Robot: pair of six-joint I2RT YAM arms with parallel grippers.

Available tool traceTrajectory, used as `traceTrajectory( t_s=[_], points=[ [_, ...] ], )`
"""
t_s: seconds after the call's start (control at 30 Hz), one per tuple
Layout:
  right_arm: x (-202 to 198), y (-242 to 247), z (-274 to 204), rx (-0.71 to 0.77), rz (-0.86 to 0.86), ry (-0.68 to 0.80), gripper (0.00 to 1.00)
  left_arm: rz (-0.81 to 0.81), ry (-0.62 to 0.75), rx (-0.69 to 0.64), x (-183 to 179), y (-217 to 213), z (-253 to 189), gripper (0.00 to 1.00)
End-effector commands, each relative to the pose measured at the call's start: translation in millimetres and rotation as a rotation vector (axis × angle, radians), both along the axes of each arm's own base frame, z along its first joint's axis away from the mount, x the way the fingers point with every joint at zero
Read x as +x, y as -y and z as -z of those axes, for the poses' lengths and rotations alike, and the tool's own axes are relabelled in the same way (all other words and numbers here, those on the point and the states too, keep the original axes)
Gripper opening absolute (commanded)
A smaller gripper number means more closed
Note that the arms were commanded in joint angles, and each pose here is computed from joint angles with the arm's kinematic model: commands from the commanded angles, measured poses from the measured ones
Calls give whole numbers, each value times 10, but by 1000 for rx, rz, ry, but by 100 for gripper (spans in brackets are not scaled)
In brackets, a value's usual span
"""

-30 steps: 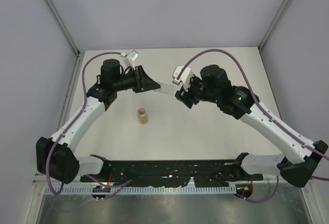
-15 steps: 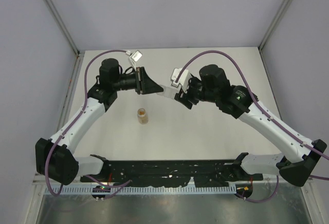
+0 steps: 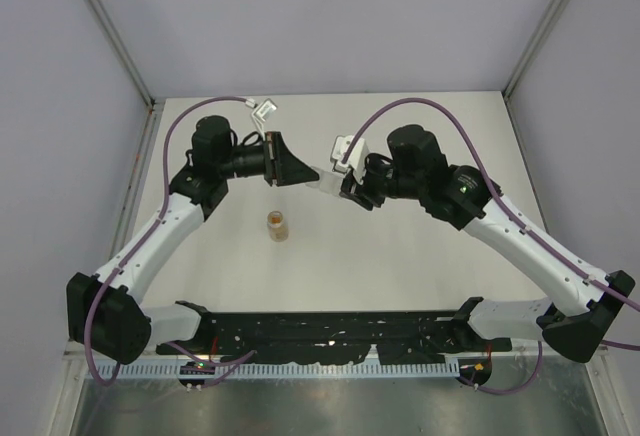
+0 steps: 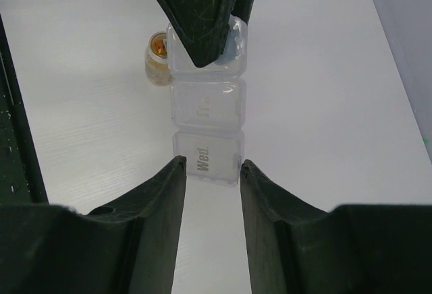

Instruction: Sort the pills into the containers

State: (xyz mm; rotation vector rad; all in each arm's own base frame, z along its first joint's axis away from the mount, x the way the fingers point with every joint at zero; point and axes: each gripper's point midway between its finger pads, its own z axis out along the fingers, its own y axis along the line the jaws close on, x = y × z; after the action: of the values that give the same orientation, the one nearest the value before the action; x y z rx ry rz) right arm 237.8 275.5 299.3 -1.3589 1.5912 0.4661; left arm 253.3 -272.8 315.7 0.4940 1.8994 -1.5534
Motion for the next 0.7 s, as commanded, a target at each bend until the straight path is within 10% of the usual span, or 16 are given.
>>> traceTrajectory(
  t_s=[0.0, 0.67],
  points=[
    [-87, -80, -175, 49, -60, -1, 41, -2, 70, -27, -32, 14, -155, 0],
    [-412, -107, -173, 83, -185, -75, 37, -131, 42, 57, 190, -48, 40, 0]
  ],
)
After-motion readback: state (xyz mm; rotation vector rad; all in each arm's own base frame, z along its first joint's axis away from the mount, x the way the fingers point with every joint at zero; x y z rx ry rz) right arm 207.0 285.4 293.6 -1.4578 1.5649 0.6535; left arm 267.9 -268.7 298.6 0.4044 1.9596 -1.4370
